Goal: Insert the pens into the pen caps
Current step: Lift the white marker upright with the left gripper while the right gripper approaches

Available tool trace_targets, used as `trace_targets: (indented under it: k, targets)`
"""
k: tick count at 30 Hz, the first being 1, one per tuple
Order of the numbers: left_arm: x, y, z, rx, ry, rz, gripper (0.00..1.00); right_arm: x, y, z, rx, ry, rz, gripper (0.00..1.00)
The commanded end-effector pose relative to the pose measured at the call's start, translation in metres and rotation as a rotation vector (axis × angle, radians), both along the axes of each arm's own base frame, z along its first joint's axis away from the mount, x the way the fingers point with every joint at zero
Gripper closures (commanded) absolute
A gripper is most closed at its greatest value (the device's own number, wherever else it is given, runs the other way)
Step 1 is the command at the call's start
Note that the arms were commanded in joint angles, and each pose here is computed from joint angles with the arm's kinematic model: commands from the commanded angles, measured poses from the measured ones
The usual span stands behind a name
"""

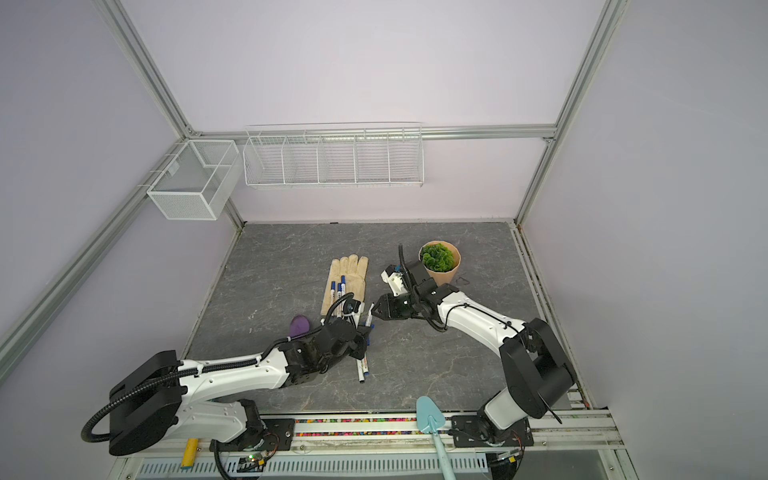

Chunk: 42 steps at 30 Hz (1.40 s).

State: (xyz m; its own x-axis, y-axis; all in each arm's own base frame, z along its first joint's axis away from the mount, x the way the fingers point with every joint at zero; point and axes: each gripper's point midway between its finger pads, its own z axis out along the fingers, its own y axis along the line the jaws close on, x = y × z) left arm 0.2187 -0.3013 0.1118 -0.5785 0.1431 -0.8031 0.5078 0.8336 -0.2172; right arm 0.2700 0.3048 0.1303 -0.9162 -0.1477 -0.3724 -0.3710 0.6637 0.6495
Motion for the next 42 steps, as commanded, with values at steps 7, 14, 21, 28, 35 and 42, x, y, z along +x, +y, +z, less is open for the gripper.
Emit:
trace_targets:
  k: [7,14,21,28,35,42]
  targets:
    - [-0.001,-0.016,0.012,-0.038,-0.01,-0.057,1.0,0.0,0.017,0.001,0.017,0.001,0.038,0.66]
    - [0.0,-0.017,0.011,-0.042,-0.01,-0.053,1.0,-0.005,0.02,-0.003,0.017,0.024,0.07,0.82]
    - [0.008,-0.011,0.006,-0.017,-0.019,0.005,0.84,-0.01,0.021,0.004,0.036,0.015,0.097,0.9]
    - [0.011,-0.01,0.0,0.005,0.0,0.019,0.72,-0.014,0.024,0.015,0.073,0.007,0.125,0.9]
    - [0.013,-0.01,-0.002,-0.002,0.013,0.025,0.74,-0.019,0.023,0.019,0.084,0.005,0.146,0.91]
    - [0.014,-0.01,-0.005,0.001,0.024,0.022,0.74,-0.019,0.021,0.025,0.096,-0.01,0.145,0.91]
